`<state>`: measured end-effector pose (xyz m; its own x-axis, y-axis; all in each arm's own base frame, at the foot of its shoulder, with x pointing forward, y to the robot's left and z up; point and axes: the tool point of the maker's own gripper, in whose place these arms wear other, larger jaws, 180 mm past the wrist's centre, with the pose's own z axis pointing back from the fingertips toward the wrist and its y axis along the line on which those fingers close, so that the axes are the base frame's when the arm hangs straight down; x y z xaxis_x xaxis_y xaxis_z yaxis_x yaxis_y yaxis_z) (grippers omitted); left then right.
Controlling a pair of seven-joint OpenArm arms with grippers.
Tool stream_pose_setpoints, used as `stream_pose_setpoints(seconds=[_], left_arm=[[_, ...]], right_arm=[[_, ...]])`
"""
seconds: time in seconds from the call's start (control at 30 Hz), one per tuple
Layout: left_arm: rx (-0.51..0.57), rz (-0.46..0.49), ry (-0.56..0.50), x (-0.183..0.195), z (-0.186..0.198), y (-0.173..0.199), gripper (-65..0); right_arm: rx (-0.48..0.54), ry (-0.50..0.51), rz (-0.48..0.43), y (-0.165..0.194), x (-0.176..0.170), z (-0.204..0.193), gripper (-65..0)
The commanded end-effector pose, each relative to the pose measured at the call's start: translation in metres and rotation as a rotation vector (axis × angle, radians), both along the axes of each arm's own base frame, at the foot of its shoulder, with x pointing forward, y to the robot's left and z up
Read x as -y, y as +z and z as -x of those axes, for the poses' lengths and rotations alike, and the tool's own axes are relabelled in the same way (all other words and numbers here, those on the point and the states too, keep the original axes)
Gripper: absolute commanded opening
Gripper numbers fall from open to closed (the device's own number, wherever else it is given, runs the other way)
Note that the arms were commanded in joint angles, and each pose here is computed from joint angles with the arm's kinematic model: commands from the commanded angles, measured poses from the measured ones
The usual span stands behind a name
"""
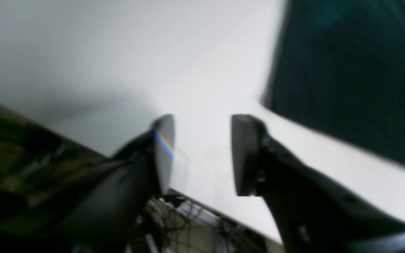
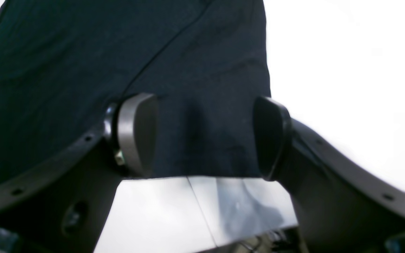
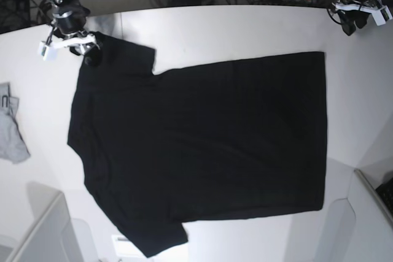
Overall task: Fold the T-shirt properly
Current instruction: 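Move both grippers down to the shirt's shoulder corners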
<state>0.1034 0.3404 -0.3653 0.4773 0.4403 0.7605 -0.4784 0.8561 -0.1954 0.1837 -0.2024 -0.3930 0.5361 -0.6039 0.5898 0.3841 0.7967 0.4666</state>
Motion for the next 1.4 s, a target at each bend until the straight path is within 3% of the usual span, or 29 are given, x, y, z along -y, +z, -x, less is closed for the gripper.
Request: stream_pose_setpoints(seconds=[0.0,0.1,0.33,0.57,0.9,1.17,1.23,1.33,1.37], left_arm=[[0.044,0.013,-0.035,0.002,-0.010,0.012,-37.5],[0.069,0.067,-0.092,0.009,-0.020,0.017,-36.9],[0.083,0.081,-0.134,0.006,-0.031,0.024,-36.7],[0.055,0.115,-0.101,0.001,-0.029,0.008,-36.7],[0.080,0.142,-0.077,0.004,-0.036,0.003,-36.5],[0.084,0.164,-0.043,-0.002,-0.041,-0.009,-36.5],[0.079,0.171,-0.033,-0.004,-0.040,-0.012,-36.5],[0.081,0.183,-0.037,-0.001,-0.046,-0.016,-33.9],[0.066,0.201,-0.041,0.002,-0.046,-0.021,-30.1]], right_arm=[[0.008,0.002,0.016,0.001,0.007,-0.001,-26.1],[-0.030,-0.011,0.010,-0.014,0.012,0.002,-27.5],[-0.068,-0.077,0.030,-0.024,0.037,0.015,-27.5],[-0.115,-0.006,-0.024,-0.034,0.008,0.019,-27.5],[-0.125,0.019,-0.039,-0.037,-0.003,0.020,-28.5],[-0.138,0.049,-0.056,-0.040,-0.014,0.022,-41.7],[-0.137,0.049,-0.056,-0.040,-0.014,0.021,-48.8],[-0.137,0.048,-0.057,-0.040,-0.014,0.021,-65.0],[-0.135,0.048,-0.057,-0.040,-0.014,0.020,-65.0]])
